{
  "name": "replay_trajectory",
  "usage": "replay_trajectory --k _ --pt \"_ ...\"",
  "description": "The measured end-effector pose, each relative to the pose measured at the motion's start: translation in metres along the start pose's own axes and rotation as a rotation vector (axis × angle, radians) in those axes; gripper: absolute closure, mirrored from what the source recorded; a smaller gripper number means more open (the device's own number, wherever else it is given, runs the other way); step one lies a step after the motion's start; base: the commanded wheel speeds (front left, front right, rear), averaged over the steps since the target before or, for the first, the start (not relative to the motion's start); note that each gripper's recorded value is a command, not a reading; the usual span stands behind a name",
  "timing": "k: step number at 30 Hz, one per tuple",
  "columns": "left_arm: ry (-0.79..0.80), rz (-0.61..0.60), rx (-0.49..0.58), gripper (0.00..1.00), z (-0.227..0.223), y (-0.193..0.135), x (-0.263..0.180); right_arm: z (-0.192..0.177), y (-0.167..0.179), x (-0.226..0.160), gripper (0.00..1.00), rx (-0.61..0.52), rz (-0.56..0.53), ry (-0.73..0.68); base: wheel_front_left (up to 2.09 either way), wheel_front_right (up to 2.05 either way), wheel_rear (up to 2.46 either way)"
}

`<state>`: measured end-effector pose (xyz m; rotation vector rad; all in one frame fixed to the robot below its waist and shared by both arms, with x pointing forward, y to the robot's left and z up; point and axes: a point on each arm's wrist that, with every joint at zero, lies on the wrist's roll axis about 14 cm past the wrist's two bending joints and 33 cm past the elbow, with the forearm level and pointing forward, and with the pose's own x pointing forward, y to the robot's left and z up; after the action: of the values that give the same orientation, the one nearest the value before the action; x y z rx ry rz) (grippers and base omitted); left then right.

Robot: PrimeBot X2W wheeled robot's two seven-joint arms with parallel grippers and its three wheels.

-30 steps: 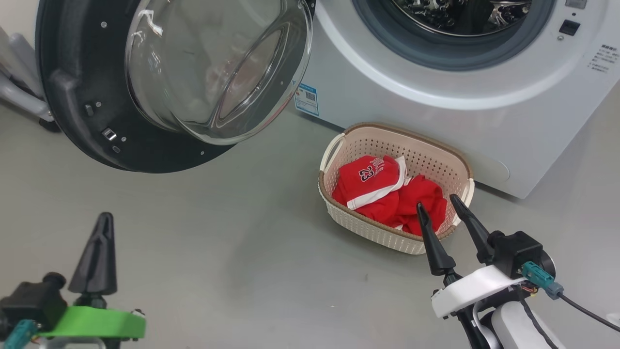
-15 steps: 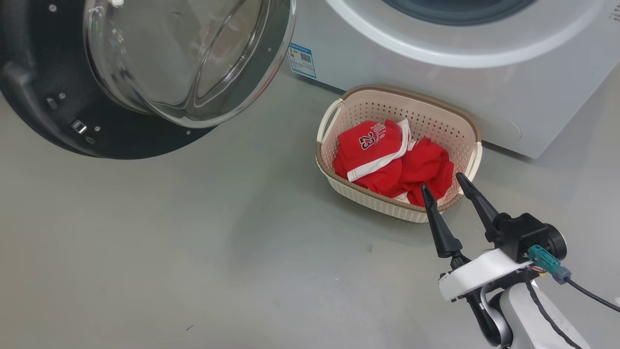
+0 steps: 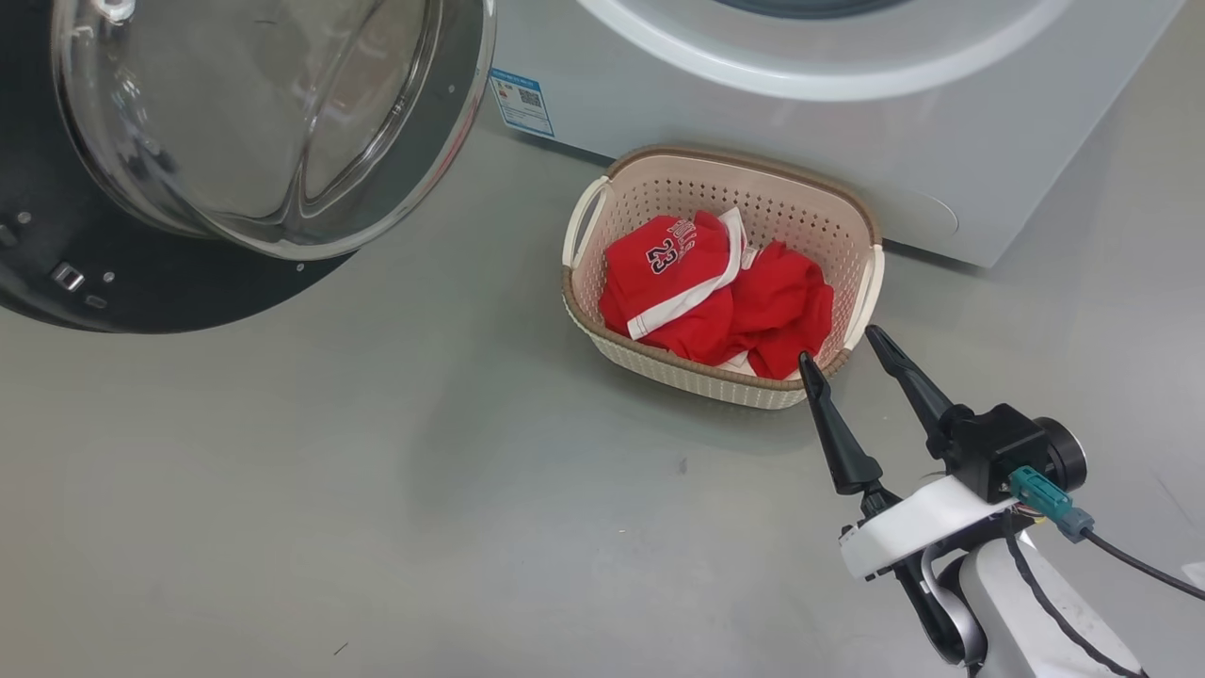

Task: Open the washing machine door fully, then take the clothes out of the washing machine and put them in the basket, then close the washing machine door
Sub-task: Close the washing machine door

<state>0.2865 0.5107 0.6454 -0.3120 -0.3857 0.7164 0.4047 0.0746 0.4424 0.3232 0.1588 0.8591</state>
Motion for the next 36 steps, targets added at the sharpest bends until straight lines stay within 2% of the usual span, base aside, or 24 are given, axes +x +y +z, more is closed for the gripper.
replay_trajectory --k 3,7,13,16,27,36 --pt "0.033 0.073 -0.095 1.00 -0.006 0.015 0.009 0.001 -0.005 -0.002 0.00 -0.002 -0.014 -0.003 0.00 0.00 0.00" --pt "0.101 0.161 -0.281 1.00 -0.025 0.025 0.022 0.000 -0.013 -0.006 0.00 -0.003 -0.035 0.001 0.00 0.00 0.00" --pt "0.240 0.247 -0.503 1.00 -0.068 0.021 0.031 -0.003 -0.023 -0.009 0.00 0.004 -0.059 0.003 0.00 0.00 0.00" --pt "0.295 0.261 -0.553 1.00 -0.085 0.012 0.035 -0.003 -0.027 -0.009 0.00 0.005 -0.068 0.002 0.00 0.00 0.00" --pt "0.370 0.274 -0.787 1.00 -0.104 -0.006 0.046 0.000 -0.031 -0.008 0.00 0.001 -0.076 -0.006 0.00 0.00 0.00" --pt "0.456 0.296 -0.874 1.00 -0.126 -0.014 0.043 0.002 -0.033 -0.009 0.00 -0.005 -0.083 -0.010 0.00 0.00 0.00"
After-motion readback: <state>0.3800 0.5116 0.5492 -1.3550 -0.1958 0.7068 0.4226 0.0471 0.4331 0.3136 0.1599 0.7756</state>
